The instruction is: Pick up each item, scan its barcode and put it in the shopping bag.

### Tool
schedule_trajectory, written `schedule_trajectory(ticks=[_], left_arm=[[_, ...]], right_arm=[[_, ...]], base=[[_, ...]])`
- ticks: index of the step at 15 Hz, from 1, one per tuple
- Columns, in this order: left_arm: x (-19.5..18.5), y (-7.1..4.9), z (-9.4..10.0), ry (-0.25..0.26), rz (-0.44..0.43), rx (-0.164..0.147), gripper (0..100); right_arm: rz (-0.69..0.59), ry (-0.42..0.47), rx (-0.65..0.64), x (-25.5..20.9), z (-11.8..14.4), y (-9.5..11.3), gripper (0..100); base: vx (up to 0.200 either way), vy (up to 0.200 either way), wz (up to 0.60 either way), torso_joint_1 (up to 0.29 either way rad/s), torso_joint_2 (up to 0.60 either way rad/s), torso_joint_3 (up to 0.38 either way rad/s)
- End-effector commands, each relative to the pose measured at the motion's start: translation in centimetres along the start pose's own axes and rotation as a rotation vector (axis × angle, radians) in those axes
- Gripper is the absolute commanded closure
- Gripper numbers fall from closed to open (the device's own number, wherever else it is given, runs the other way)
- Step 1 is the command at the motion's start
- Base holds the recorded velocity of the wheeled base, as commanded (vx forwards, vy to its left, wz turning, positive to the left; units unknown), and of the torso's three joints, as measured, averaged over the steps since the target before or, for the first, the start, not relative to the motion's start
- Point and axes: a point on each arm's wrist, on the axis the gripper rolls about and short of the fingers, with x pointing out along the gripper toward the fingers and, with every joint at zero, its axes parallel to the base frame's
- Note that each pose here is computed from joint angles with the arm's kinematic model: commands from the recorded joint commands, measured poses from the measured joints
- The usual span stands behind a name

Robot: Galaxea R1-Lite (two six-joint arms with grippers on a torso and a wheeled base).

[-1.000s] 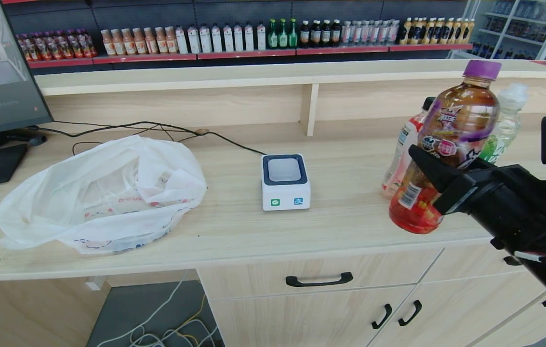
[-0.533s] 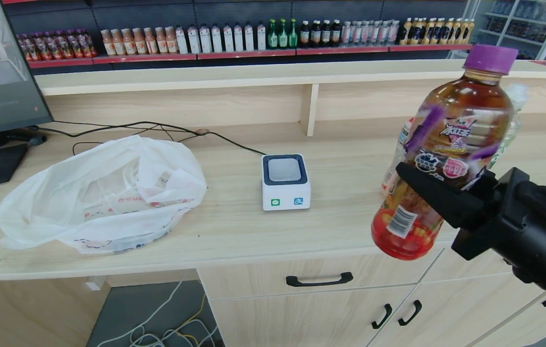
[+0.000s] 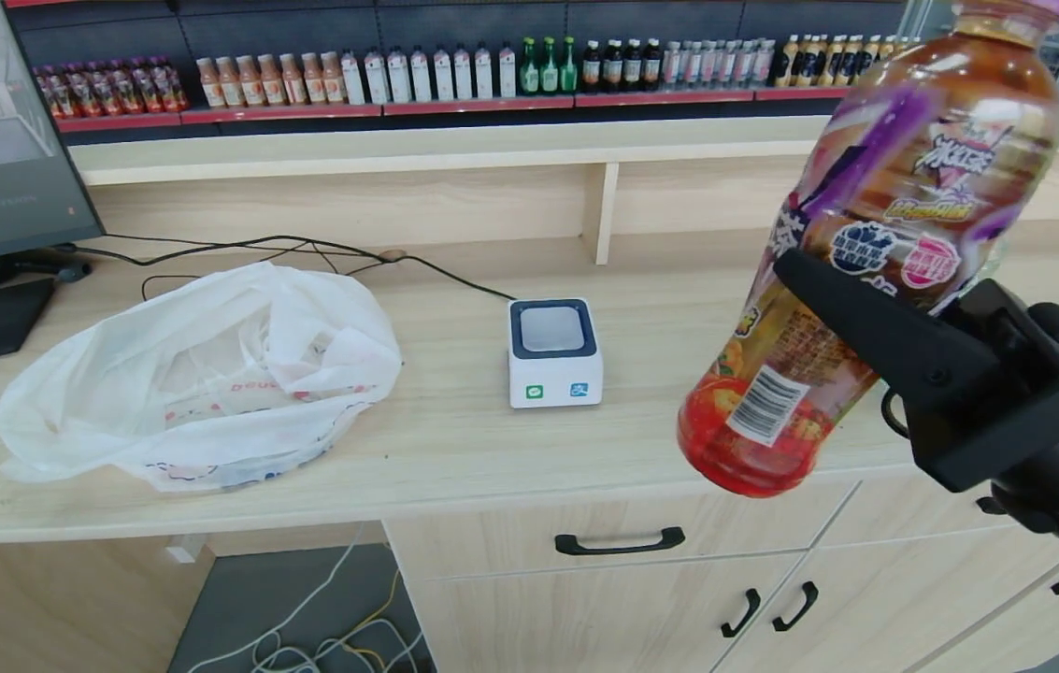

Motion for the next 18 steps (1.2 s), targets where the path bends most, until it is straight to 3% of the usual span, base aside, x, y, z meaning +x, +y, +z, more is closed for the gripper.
schedule_trajectory(ticks=[1,4,7,18], left_arm=[[0.0,0.0,0.0,0.000,0.000,0.000,0],[0.0,0.0,0.0,0.000,0.000,0.000,0],[0.0,0.0,0.0,0.000,0.000,0.000,0],[0.0,0.0,0.0,0.000,0.000,0.000,0]], right_arm=[[0.044,-0.015,0.034,2.4,-0.4,-0.1,100],[0.108,-0.015,0.053,2.9,-0.6,0.3,100],[0.253,-0.011,0.040,3.3,-0.1,0.6,100],[0.324,-0.096,0.091,4.3,1.8,2.4,100]], base=[[0.000,0.000,0.00,0.000,0.00,0.000],[0.000,0.000,0.00,0.000,0.00,0.000],[0.000,0.000,0.00,0.000,0.00,0.000],[0.000,0.000,0.00,0.000,0.00,0.000]])
